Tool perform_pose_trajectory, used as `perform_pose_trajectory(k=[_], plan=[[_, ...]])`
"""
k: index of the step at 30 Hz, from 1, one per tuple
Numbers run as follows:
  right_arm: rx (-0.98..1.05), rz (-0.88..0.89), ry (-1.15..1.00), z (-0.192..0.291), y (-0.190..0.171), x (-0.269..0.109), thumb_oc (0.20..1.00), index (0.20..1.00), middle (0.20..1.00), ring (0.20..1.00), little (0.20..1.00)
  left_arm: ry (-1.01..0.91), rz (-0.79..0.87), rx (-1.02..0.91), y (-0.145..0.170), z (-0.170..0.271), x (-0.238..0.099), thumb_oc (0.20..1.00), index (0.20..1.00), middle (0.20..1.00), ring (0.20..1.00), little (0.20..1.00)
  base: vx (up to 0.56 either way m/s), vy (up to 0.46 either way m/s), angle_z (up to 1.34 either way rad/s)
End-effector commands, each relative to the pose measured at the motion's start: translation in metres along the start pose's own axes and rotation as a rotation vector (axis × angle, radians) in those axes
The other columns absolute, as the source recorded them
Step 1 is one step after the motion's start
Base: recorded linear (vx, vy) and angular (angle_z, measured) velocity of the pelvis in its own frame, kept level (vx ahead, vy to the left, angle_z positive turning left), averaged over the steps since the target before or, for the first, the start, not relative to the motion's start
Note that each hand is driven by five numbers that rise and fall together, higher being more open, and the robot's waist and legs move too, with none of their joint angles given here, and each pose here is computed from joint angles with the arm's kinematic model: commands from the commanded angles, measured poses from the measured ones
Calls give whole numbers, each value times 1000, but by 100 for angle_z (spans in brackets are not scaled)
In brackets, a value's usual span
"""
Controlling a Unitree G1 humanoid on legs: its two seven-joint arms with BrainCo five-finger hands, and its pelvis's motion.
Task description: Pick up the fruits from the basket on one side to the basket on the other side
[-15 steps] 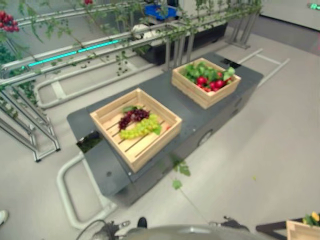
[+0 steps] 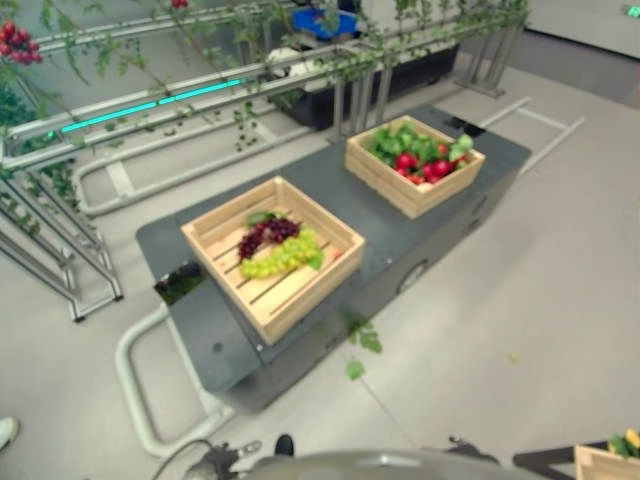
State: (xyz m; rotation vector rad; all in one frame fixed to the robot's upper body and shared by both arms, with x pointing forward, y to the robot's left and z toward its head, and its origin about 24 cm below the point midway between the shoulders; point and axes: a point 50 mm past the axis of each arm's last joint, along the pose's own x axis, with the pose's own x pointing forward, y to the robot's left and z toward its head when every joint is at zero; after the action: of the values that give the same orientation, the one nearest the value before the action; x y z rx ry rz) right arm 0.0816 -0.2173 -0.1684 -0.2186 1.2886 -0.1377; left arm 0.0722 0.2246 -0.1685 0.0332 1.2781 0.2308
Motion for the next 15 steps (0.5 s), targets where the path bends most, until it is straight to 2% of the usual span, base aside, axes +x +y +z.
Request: perform_pose_trajectory(k=[1, 7, 9, 12, 15], plan=[[-15, -31, -61, 24, -7, 2, 1000, 1000, 1000, 1000, 1000, -87, 11, -27, -10, 34, 3, 1000, 1000, 1000, 1000, 1000, 0, 0, 0], [4, -64, -94, 33, -15, 2, 1000, 1000, 1000, 1000, 1000, -233, 50, -112, -4, 69, 0, 1000, 1000, 1000, 1000, 1000, -13, -10, 3], [18, -83, -129, 40, -22, 1, 1000, 1000, 1000, 1000, 1000, -443, 47, -160, 1, 109, -14, 1000, 1000, 1000, 1000, 1000, -19, -15, 1], [26, -97, -169, 46, -31, 0, 1000, 1000, 1000, 1000, 1000, -669, 29, -172, 13, 145, -42, 1000, 1000, 1000, 1000, 1000, -25, -21, 5], [36, -104, -200, 52, -39, -2, 1000, 1000, 1000, 1000, 1000, -801, 48, -152, 31, 161, -64, 1000, 1000, 1000, 1000, 1000, -15, -20, 6]])
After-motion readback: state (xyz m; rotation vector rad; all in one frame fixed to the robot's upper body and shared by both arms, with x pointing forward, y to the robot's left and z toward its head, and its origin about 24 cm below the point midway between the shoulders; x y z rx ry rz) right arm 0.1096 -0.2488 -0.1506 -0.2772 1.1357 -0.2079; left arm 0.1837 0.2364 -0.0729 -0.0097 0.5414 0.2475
